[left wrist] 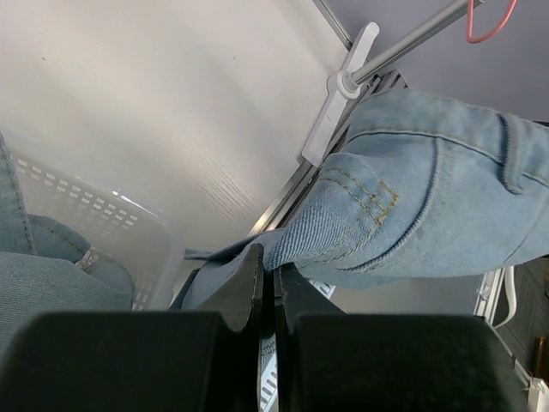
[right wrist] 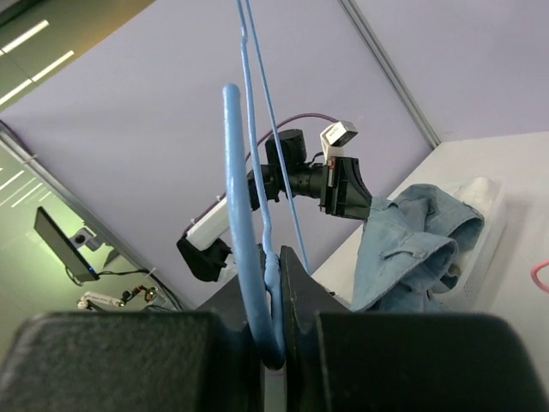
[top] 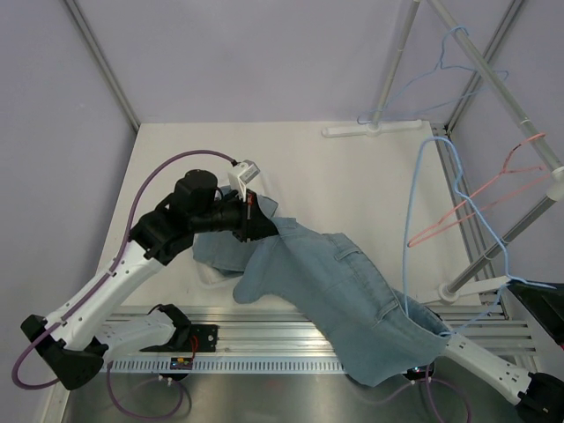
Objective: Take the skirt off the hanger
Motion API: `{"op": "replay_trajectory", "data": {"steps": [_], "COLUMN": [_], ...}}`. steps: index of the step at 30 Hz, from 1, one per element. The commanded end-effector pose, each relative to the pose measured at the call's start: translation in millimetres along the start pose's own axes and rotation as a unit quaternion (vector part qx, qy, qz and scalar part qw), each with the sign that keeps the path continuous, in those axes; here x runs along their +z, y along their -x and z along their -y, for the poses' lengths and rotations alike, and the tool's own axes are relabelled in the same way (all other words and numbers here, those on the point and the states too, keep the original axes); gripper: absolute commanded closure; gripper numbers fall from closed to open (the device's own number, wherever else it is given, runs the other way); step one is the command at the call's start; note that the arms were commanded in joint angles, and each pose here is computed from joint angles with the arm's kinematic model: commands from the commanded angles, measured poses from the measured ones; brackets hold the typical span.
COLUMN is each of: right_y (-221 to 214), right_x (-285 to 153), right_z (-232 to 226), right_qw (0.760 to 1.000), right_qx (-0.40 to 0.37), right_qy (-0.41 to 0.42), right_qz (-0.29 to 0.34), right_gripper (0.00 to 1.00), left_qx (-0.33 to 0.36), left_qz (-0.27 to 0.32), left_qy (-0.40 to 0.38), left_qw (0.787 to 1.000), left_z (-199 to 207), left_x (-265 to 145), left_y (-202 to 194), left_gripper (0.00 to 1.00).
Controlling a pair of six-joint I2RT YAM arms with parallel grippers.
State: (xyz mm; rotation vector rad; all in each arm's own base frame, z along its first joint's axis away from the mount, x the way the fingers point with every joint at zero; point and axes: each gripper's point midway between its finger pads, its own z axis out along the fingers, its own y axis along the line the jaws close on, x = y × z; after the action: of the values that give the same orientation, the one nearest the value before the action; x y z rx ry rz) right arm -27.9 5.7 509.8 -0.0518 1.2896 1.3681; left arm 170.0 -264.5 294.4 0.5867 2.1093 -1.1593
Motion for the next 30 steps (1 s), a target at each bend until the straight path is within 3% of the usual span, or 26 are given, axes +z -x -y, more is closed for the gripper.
{"op": "replay_trajectory", "data": {"steps": [1, 6, 12, 19, 26, 29, 30], "right_y": [17, 21, 24, 32, 27, 26, 25], "right_x": [45, 78, 118, 134, 114, 102, 99], "right_z": [-11, -6, 5, 6, 8, 12, 15], "right_qw": [0.999, 0.998, 0.995, 0.992, 0.995, 0.995, 0.995], "right_qx": [-0.017, -0.047, -0.087, -0.105, -0.082, -0.077, -0.076], "right_qy": [0.015, 0.009, -0.022, -0.037, -0.034, -0.043, -0.049], "right_qz": [0.026, 0.042, 0.045, 0.051, 0.049, 0.05, 0.046], "right_gripper": [1.0, 1.0, 1.0, 1.0, 1.0, 1.0, 1.0], "left_qx": [0.056, 0.077, 0.091, 0.106, 0.166, 0.175, 0.192], "left_qz": [0.067, 0.054, 0.036, 0.049, 0.13, 0.132, 0.168], "left_qy": [-0.048, -0.136, -0.187, -0.093, 0.025, 0.053, 0.046], "left_qw": [0.995, 0.986, 0.977, 0.989, 0.977, 0.974, 0.966], "left_z": [29, 62, 78, 54, 51, 40, 57], "left_x": [-18, -29, -42, -50, -67, -54, -72], "left_y": [38, 31, 13, 19, 112, 147, 176], "left_gripper": [1.0, 1.0, 1.0, 1.0, 1.0, 1.0, 1.0]}}
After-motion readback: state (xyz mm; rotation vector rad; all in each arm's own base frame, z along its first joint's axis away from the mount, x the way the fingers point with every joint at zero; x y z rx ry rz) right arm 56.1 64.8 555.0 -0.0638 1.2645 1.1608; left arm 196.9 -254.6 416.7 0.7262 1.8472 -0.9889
